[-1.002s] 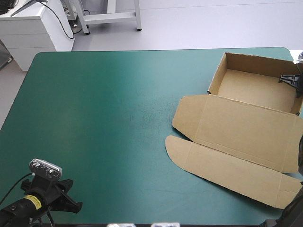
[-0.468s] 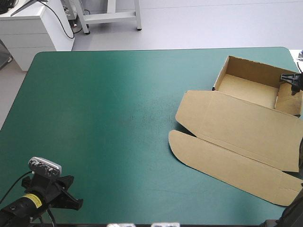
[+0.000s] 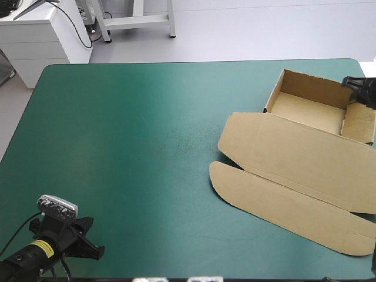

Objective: Fold the box

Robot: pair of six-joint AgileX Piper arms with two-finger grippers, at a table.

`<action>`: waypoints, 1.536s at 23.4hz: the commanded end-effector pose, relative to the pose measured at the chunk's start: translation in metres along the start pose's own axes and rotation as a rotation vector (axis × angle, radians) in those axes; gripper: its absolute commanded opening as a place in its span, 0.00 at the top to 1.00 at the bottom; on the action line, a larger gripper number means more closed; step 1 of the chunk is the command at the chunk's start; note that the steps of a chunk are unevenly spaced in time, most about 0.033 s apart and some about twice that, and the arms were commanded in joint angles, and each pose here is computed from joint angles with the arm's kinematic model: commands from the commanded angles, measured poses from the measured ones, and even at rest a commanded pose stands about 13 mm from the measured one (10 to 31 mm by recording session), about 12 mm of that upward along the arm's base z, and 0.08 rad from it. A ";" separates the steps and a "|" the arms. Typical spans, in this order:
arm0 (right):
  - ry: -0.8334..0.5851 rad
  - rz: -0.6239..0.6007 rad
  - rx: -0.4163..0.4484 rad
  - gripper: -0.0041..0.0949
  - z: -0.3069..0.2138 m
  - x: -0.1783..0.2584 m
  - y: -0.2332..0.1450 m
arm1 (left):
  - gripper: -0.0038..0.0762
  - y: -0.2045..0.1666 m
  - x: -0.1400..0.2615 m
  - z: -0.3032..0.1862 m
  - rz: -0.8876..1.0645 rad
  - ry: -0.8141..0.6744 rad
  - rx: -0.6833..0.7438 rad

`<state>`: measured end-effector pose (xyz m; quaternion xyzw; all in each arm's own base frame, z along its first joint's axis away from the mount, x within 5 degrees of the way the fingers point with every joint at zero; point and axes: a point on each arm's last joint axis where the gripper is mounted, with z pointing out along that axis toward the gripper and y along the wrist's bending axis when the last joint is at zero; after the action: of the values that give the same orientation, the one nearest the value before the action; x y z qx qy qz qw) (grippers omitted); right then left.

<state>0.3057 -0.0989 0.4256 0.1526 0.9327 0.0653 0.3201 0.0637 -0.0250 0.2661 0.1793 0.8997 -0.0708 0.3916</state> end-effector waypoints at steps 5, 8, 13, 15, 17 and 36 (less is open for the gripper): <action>-0.065 -0.113 -0.044 0.56 -0.067 0.095 0.019 | 0.96 -0.001 -0.012 -0.004 -0.005 -0.075 0.009; -0.095 -0.176 -0.046 0.56 -0.072 0.142 0.021 | 0.96 -0.001 -0.012 -0.004 -0.005 -0.075 0.009; -0.074 -0.328 -0.136 0.56 -0.056 0.208 0.034 | 0.96 -0.001 -0.012 -0.004 -0.009 -0.075 0.009; -0.069 -0.343 -0.152 0.57 -0.047 0.224 0.034 | 0.96 -0.001 -0.012 -0.004 -0.009 -0.075 0.009; -0.049 -0.361 -0.153 0.61 -0.039 0.235 0.031 | 0.96 -0.001 -0.012 -0.004 -0.009 -0.075 0.009; -0.129 -0.395 -0.134 0.87 -0.015 0.283 0.016 | 0.96 -0.001 -0.012 -0.004 -0.009 -0.075 0.009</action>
<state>0.0860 0.0085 0.2649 -0.0484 0.9351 0.0603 0.3459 0.0637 -0.0251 0.2661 0.1792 0.8997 -0.0712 0.3915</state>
